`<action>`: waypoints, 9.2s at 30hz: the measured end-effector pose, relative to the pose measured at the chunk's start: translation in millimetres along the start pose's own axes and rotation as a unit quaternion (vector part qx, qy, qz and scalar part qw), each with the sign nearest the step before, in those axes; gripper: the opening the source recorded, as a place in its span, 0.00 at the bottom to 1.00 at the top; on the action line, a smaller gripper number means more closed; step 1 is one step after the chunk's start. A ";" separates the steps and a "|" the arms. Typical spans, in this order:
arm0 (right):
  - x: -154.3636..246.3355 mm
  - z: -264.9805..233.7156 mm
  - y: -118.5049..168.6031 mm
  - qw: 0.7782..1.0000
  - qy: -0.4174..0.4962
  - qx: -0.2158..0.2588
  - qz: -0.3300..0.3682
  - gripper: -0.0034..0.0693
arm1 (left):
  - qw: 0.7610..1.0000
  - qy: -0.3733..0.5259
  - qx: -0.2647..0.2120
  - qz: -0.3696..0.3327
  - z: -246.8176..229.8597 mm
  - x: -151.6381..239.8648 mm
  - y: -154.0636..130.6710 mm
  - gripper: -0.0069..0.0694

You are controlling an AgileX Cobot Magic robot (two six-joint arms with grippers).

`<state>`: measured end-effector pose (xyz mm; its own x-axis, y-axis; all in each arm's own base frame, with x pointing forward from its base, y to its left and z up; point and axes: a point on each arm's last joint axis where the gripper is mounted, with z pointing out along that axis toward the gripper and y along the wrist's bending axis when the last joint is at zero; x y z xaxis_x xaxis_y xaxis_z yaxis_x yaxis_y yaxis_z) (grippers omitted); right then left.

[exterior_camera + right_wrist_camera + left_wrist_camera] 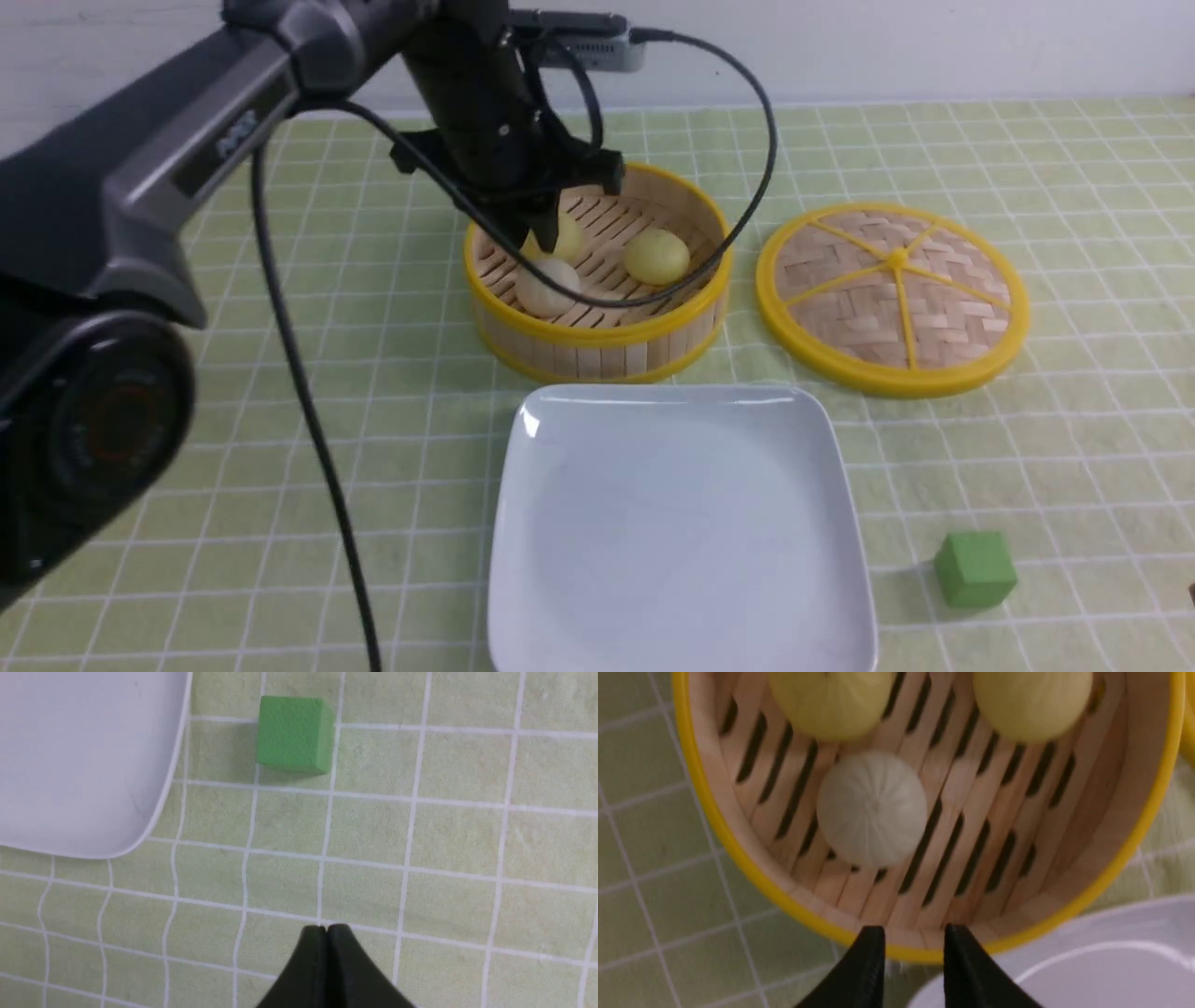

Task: Put the steamed buns into the plate on the green tablecloth.

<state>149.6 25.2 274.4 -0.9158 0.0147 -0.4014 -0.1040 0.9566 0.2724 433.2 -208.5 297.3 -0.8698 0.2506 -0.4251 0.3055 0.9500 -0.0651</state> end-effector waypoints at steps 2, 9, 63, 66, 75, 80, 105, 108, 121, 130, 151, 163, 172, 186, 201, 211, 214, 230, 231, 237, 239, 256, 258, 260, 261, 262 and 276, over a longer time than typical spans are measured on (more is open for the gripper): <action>0.0 0.0 0.0 1.000 0.000 0.000 0.000 0.05 | 1.000 -0.011 0.000 -0.007 11.1 -8.4 -4.7 0.45; -1.1 0.0 -0.2 1.000 -0.006 0.001 0.000 0.05 | 0.999 0.004 -0.030 -0.014 45.1 -9.7 -5.0 0.64; -7.2 -0.3 -1.3 0.999 -0.039 0.007 0.000 0.11 | 0.991 -0.088 -0.053 -0.081 -23.9 15.3 -26.5 0.21; -7.3 -0.3 -1.4 0.999 -0.040 0.008 0.000 0.11 | 0.988 -0.081 -0.034 -0.128 -11.6 0.0 -1.8 0.12; -7.6 -0.3 -1.4 0.999 -0.042 0.008 0.000 0.13 | 0.981 -0.084 0.015 -0.175 46.1 -32.4 44.1 0.39; -8.8 -0.4 -1.7 0.999 -0.048 0.009 0.000 0.14 | 0.984 -0.082 0.015 -0.160 75.4 -30.6 38.4 0.63; -7.5 -0.3 -1.4 0.999 -0.041 0.008 0.000 0.17 | 0.995 -0.046 0.058 -0.061 -76.7 7.9 18.7 0.12; -5.3 1.9 -2.0 0.999 -0.035 0.007 0.002 0.17 | 0.996 0.017 0.080 -0.043 -76.8 47.8 -1.7 0.12; -3.4 4.8 -1.4 0.999 -0.033 -0.001 0.010 0.19 | 0.976 0.198 0.082 -0.021 17.0 178.9 -67.1 0.18; -3.3 4.8 -0.8 0.999 -0.032 -0.004 0.012 0.20 | 0.973 0.216 0.067 -0.041 45.9 183.2 -67.7 0.55; -33.5 23.4 47.7 0.984 0.075 -0.123 -0.106 0.04 | 0.990 0.137 -0.026 -0.003 -48.1 138.0 9.2 0.15; -177.6 106.8 117.4 0.978 0.001 -0.125 -0.164 0.35 | 0.993 0.095 0.032 -0.063 -50.1 124.3 85.3 0.10; -262.1 222.8 128.4 0.977 -0.059 -0.110 -0.172 0.62 | 0.995 0.071 0.037 -0.067 -49.7 120.1 87.2 0.10; -281.3 243.0 129.9 0.969 -0.028 -0.087 -0.231 0.07 | 0.994 0.075 0.037 -0.067 -49.8 120.9 87.1 0.12; -237.8 80.4 139.8 0.969 0.035 -0.093 -0.225 0.07 | 0.995 0.070 0.035 -0.066 -49.9 119.8 87.5 0.13; -110.7 181.3 105.5 0.978 0.150 -0.108 -0.095 0.18 | 0.995 0.057 0.033 -0.071 -49.6 117.6 87.9 0.14; -95.0 192.2 112.6 0.977 0.154 -0.112 -0.101 0.31 | 0.995 0.056 0.033 -0.070 -49.5 117.4 88.1 0.14; -126.3 58.6 98.3 0.973 0.140 -0.002 -0.182 0.75 | 0.996 0.058 0.031 -0.068 -49.5 117.8 88.5 0.16; -122.6 46.1 93.9 0.975 0.126 0.018 -0.181 0.70 | 0.996 0.058 0.030 -0.067 -49.5 117.8 88.7 0.16; -58.4 -25.0 66.4 0.983 0.053 0.058 -0.163 0.24 | 0.996 0.067 0.021 -0.061 -49.6 119.5 90.2 0.17; -29.6 -36.6 56.3 0.985 0.023 0.053 -0.164 0.11 | 0.996 0.068 0.020 -0.060 -49.7 119.8 90.5 0.17; 64.3 -14.1 17.4 0.923 -0.355 -0.055 -0.140 0.03 | 0.996 0.062 0.015 -0.057 -49.5 118.8 91.4 0.19; 64.3 -14.1 17.4 0.923 -0.355 -0.055 -0.140 0.03 | 0.996 0.062 0.015 -0.057 -49.5 118.8 91.4 0.19; 64.3 -14.1 17.4 0.923 -0.355 -0.055 -0.140 0.03 | 0.996 0.062 0.014 -0.057 -49.5 118.8 91.5 0.19; 64.3 -14.1 17.4 0.923 -0.355 -0.055 -0.140 0.03 | 0.996 0.062 0.014 -0.057 -49.5 118.8 91.5 0.19; 64.3 -14.1 17.4 0.923 -0.355 -0.055 -0.140 0.03 | 0.996 0.062 0.014 -0.057 -49.5 118.8 91.5 0.19; 81.8 -10.9 6.4 0.908 -0.390 -0.043 -0.144 0.04 | 0.995 0.087 -0.005 -0.044 -50.1 123.4 95.0 0.21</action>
<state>69.8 29.3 252.8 -0.2955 0.0013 -0.9554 -0.3565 0.9276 0.1115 335.5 -77.9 283.9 -0.9472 0.1935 -0.2556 0.2214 0.9715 -0.0851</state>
